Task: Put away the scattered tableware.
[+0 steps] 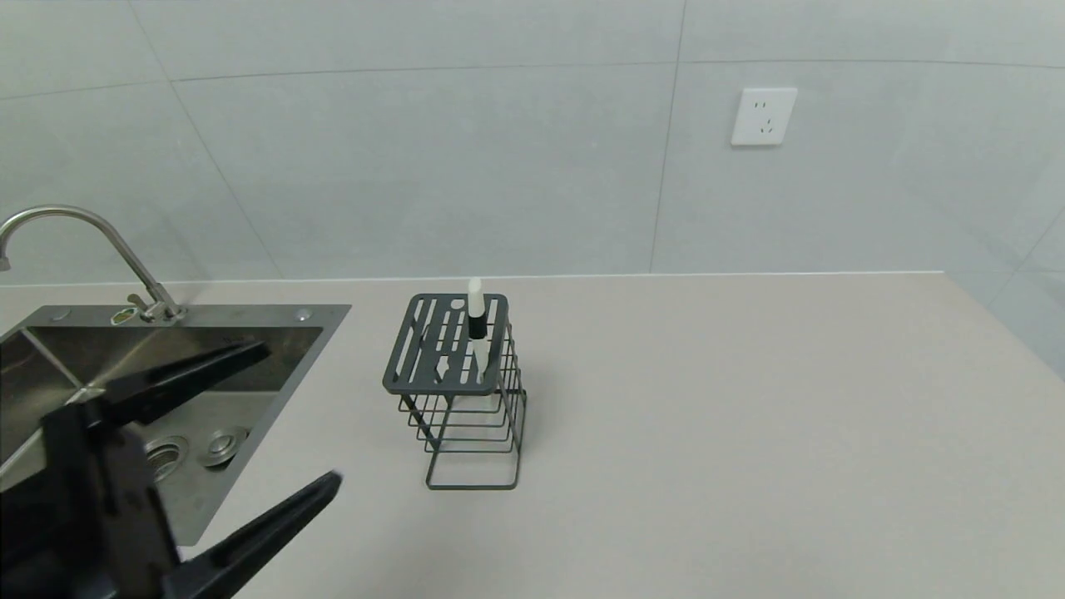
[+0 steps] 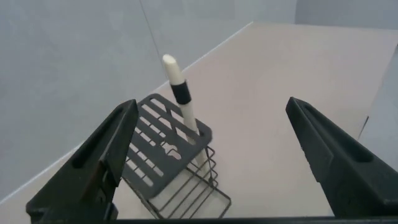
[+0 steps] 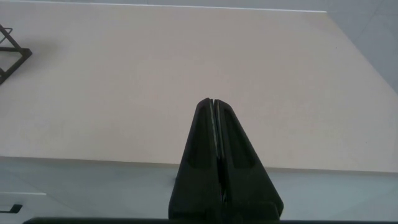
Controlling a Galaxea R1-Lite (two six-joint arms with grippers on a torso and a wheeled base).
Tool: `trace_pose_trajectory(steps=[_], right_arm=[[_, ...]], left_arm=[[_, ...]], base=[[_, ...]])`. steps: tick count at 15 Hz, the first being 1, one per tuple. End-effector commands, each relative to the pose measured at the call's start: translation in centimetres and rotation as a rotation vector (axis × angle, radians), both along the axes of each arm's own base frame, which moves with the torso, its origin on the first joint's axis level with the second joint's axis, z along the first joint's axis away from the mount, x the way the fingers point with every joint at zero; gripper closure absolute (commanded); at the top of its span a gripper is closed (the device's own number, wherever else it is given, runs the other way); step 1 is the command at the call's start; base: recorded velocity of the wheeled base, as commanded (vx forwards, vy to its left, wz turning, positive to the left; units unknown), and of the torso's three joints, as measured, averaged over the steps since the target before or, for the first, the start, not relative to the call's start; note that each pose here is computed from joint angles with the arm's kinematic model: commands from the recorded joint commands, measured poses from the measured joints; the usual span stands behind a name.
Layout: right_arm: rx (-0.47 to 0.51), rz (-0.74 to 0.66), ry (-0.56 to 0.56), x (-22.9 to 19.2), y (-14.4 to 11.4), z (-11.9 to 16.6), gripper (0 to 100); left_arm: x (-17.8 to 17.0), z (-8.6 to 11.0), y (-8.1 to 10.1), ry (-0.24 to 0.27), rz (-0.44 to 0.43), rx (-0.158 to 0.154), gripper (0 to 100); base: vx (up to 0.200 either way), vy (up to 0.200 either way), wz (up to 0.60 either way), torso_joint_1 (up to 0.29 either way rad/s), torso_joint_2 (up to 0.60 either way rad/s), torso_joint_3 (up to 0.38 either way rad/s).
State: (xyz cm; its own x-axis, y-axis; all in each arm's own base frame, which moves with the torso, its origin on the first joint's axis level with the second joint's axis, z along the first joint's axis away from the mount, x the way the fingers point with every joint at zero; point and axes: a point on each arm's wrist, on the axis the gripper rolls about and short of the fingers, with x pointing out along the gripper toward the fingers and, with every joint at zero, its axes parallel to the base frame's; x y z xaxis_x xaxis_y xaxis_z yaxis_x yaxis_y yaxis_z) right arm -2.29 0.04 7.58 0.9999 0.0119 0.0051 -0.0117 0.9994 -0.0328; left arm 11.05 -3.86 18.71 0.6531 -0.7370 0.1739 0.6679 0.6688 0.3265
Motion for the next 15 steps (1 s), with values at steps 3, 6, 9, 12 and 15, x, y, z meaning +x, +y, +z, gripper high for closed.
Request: trace_pose_trajectory(steps=[3,6,9,12,15], right_arm=[[-0.001,0.002,0.000,0.0,0.0,0.0,100],[0.008,-0.001,0.002,0.0,0.0,0.0,100],[0.011,-0.001,0.002,0.0,0.0,0.0,100],[0.011,0.000,0.002,0.0,0.0,0.0,100],[0.011,-0.001,0.002,0.0,0.0,0.0,100]], left_arm=[[-12.7,-7.2,3.0,0.014,0.204,-0.042,0],[-12.8,-9.4,3.3,0.196,0.356,-0.057,0],[-12.6,-11.0,4.1,0.377,0.718,-0.125,0],[-13.3,-11.1,3.9,0.269,0.830,-0.166,0],[-13.3,-11.2,3.9,0.278,0.823,-0.185,0]], base=[[0.000,0.000,0.00,0.000,0.00,0.000],[0.000,0.000,0.00,0.000,0.00,0.000],[0.000,0.000,0.00,0.000,0.00,0.000],[0.000,0.000,0.00,0.000,0.00,0.000],[0.000,0.000,0.00,0.000,0.00,0.000]])
